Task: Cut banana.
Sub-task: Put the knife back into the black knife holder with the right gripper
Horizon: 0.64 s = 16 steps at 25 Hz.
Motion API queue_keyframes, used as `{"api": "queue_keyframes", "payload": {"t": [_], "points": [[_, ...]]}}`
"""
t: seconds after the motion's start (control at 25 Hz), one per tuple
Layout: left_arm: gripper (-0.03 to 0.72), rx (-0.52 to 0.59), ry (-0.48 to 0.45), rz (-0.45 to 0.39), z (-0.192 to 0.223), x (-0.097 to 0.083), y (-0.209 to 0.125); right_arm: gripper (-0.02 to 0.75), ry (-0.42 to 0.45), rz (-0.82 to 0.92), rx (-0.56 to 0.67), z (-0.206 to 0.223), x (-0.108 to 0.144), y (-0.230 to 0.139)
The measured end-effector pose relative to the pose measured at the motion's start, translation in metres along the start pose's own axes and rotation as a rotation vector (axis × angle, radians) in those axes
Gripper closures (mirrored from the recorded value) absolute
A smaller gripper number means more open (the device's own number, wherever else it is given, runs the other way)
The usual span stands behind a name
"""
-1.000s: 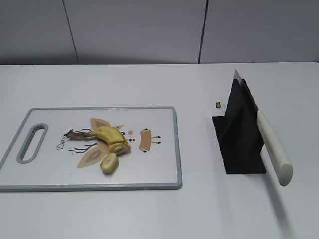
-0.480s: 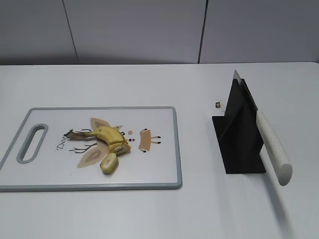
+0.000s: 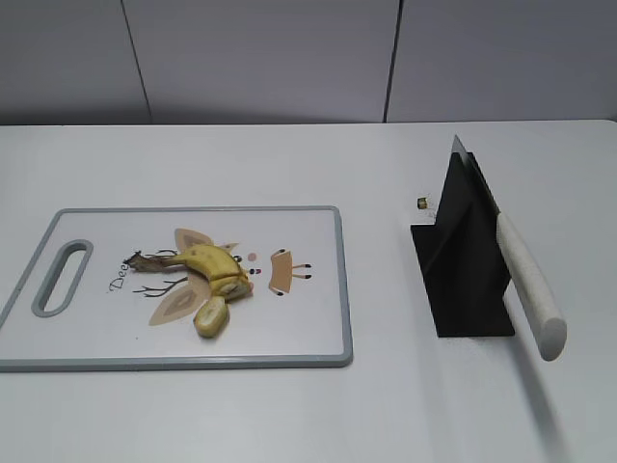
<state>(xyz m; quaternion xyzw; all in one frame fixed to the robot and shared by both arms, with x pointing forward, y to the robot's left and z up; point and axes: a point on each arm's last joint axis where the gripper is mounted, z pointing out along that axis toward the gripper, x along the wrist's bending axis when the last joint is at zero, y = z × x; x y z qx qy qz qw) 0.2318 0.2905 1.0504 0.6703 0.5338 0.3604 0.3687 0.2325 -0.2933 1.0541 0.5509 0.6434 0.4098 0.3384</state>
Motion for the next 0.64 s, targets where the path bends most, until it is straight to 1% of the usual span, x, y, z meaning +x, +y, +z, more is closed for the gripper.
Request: {"api": "queue_keyframes", "payload": {"t": [0.64], "points": [[0.105,-0.001,-0.002,-0.001,0.0000,-0.0002,0.0001,0.204,-0.001,0.001,0.000,0.0000,0.0000,0.0000]]}}
